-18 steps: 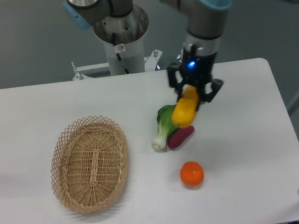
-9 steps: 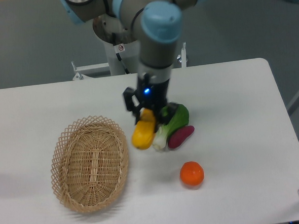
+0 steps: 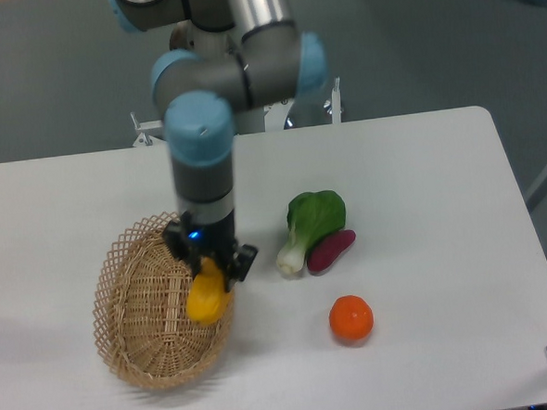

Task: Place the mango in the basket
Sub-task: 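Carry the held mango over the bok choy toward the wicker basket, then lower the mango into the basket and open the gripper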

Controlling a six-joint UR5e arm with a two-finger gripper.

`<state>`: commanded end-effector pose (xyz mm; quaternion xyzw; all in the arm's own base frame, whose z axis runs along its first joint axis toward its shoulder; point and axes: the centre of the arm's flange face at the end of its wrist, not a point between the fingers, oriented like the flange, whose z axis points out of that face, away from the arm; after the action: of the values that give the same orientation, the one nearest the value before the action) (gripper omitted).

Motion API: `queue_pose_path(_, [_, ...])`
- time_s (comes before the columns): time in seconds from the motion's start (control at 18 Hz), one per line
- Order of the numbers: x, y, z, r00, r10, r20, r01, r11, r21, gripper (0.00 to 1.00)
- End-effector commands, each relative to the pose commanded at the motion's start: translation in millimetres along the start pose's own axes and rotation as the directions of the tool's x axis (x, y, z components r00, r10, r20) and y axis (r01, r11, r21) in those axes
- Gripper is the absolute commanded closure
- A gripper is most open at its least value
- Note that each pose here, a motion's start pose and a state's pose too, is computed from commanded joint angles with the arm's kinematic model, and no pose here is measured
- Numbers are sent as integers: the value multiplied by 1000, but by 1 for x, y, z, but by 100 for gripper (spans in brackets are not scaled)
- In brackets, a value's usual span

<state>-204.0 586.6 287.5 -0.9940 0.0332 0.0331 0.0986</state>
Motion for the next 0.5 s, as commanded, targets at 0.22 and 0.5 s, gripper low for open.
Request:
queue_pose_path(0.22, [25, -9, 25, 999, 33, -34, -34, 999, -30, 47])
queue_pose_path(0.5, [46, -12, 50, 996, 65, -58, -68, 996, -63, 42])
